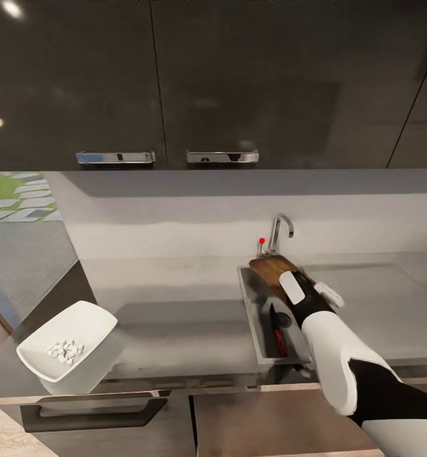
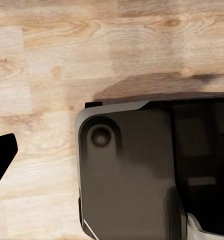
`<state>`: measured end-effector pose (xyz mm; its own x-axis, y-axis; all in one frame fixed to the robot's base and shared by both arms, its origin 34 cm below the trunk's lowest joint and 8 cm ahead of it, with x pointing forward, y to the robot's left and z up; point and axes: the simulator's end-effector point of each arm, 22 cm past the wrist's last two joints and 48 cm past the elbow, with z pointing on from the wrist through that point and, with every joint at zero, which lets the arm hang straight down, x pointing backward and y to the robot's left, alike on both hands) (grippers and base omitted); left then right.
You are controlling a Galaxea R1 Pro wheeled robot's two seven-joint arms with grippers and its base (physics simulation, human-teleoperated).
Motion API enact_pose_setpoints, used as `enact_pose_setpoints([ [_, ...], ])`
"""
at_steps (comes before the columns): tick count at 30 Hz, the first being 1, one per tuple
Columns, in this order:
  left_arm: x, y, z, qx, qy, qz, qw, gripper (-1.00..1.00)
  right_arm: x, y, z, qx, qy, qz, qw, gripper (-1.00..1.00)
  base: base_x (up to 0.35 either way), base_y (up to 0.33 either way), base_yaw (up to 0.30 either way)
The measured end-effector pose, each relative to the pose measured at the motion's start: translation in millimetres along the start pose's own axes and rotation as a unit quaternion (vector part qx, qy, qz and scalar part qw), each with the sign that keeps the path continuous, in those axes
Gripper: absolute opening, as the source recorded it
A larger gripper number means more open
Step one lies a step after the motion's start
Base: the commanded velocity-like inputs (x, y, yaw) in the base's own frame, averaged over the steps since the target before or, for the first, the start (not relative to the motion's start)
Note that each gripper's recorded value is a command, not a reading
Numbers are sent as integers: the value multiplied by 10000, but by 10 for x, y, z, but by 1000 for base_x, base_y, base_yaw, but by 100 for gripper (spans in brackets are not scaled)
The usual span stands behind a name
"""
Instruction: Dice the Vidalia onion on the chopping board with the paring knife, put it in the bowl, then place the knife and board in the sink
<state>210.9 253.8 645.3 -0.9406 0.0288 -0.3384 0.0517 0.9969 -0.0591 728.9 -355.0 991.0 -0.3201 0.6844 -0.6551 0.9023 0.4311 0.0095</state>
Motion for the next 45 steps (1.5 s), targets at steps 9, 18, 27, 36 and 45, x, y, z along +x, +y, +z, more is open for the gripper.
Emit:
enact_pose_setpoints([
  [9, -3, 0, 0, 0, -5, 1, 10000, 100, 316, -178, 71, 414, -77, 457, 9981, -100, 0, 0, 0],
  [18, -3, 0, -2, 0, -7, 1, 10000, 100, 514, -349, 160, 671, -164, 655, 9955, -100, 75, 65, 0],
  [27, 0, -1, -1, 2, 2, 4, 10000, 100, 781, -411, 202, 801, 267, 810, 9931, -100, 139, 111, 21],
  [36, 55, -3, -4, 3, 75, -1, 10000, 100, 900, -589, 332, 1068, 147, 962, 9895, -100, 2, -54, 55],
  [45, 106, -4, -9, 5, 142, -9, 9999, 100, 972, -619, 392, 1129, 155, 890, 9895, -100, 0, -31, 18],
])
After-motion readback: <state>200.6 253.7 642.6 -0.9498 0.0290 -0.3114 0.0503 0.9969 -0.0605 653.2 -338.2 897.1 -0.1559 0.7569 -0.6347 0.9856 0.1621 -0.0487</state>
